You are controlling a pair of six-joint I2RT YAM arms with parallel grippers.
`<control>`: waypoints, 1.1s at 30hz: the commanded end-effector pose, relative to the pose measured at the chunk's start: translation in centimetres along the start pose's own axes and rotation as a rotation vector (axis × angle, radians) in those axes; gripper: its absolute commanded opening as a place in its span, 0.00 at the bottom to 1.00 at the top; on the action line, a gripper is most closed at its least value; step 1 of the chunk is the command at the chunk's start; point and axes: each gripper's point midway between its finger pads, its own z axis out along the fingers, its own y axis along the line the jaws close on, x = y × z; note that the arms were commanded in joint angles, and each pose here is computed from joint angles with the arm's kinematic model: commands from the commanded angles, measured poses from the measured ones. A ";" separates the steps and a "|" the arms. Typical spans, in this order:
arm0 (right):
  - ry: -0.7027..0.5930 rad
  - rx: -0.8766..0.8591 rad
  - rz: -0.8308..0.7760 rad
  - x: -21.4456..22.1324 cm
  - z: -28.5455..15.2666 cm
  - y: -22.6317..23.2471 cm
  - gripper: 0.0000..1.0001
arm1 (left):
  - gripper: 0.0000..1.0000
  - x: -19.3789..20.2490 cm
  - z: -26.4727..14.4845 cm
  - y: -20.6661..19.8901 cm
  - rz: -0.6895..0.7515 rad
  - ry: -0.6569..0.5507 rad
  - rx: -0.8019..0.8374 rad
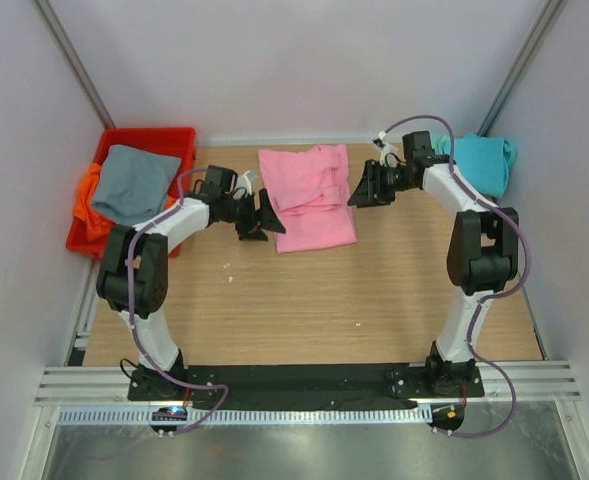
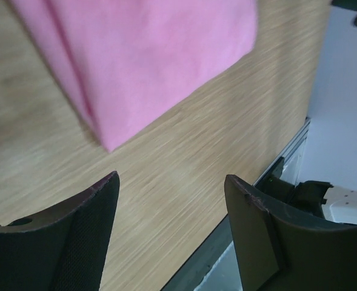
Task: Fold and stack the t-shirts
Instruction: Fold the tshirt
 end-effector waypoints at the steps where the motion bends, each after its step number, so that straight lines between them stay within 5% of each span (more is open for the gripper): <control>1: 0.128 -0.052 0.067 3.7 0.6 -0.3 0.47 | 0.72 1.9 0.6 1.2 -0.013 0.051 0.014; 9: 0.217 -0.052 0.178 7.1 1.5 -2.4 0.48 | 0.80 2.4 2.3 3.8 -0.088 0.101 -0.059; 33: 0.325 -0.096 0.386 11.1 5.6 -6.1 0.63 | 0.79 2.8 5.9 6.6 -0.197 0.159 -0.067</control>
